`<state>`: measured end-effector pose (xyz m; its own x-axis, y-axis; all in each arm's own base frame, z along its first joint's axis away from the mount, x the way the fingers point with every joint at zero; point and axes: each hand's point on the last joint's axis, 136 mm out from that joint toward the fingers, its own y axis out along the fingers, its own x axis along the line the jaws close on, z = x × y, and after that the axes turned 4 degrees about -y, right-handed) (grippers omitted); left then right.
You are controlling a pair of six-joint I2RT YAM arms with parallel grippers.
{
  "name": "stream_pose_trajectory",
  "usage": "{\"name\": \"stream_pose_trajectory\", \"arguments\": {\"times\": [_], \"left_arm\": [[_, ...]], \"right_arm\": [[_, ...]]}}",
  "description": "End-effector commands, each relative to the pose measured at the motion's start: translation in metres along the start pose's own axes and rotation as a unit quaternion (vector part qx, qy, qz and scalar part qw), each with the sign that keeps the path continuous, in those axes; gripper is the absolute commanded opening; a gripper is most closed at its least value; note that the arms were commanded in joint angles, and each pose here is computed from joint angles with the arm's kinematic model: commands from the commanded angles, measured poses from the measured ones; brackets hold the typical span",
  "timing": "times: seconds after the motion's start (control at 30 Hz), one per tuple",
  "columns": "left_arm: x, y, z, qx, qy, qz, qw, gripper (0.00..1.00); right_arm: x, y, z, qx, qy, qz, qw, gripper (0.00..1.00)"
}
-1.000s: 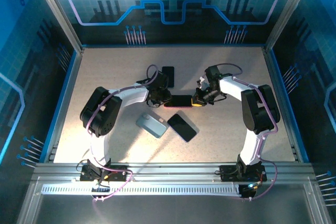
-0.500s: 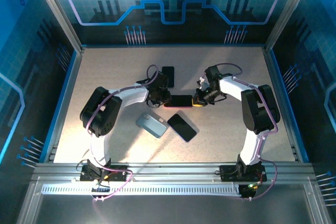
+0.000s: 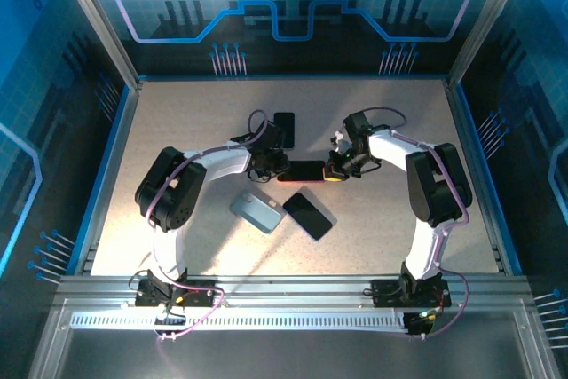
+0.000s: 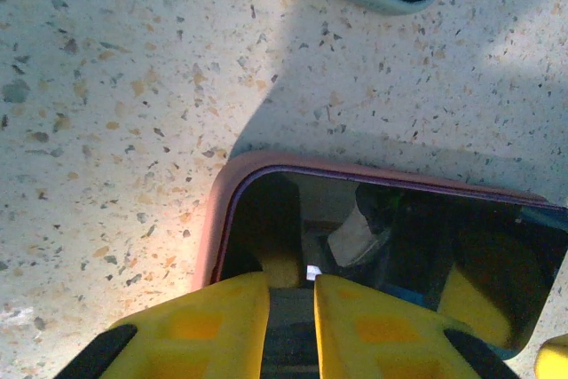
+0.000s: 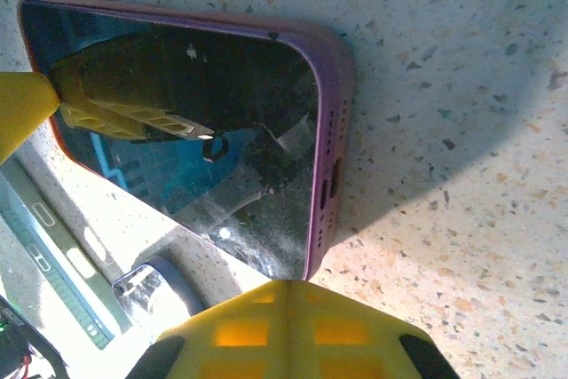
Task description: Put the phone into the phone case
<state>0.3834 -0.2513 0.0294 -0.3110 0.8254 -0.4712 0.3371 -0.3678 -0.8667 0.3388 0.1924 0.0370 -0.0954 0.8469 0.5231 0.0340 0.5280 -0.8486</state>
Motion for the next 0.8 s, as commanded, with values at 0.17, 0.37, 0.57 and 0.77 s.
{"name": "stream_pose_trajectory", "arguments": {"times": [0.17, 0.37, 0.57, 0.77], "left_arm": [[0.028, 0.003, 0.016, 0.021, 0.005, -0.048, 0.999, 0.23], [0.028, 0.003, 0.016, 0.02, 0.006, -0.049, 0.999, 0.23], [0.03, 0.004, 0.016, 0.022, 0.006, -0.051, 0.998, 0.23], [0.029, 0.004, 0.016, 0.022, 0.006, -0.051, 0.998, 0.23]], "right_arm": [[-0.01, 0.019, 0.01, 0.031, -0.015, 0.039, 0.999, 0.0], [-0.016, 0.032, 0.02, 0.052, -0.023, 0.062, 0.996, 0.0], [-0.022, 0.048, 0.036, 0.079, -0.033, 0.083, 0.993, 0.0], [-0.027, 0.059, 0.05, 0.101, -0.048, 0.11, 0.988, 0.0]]}}
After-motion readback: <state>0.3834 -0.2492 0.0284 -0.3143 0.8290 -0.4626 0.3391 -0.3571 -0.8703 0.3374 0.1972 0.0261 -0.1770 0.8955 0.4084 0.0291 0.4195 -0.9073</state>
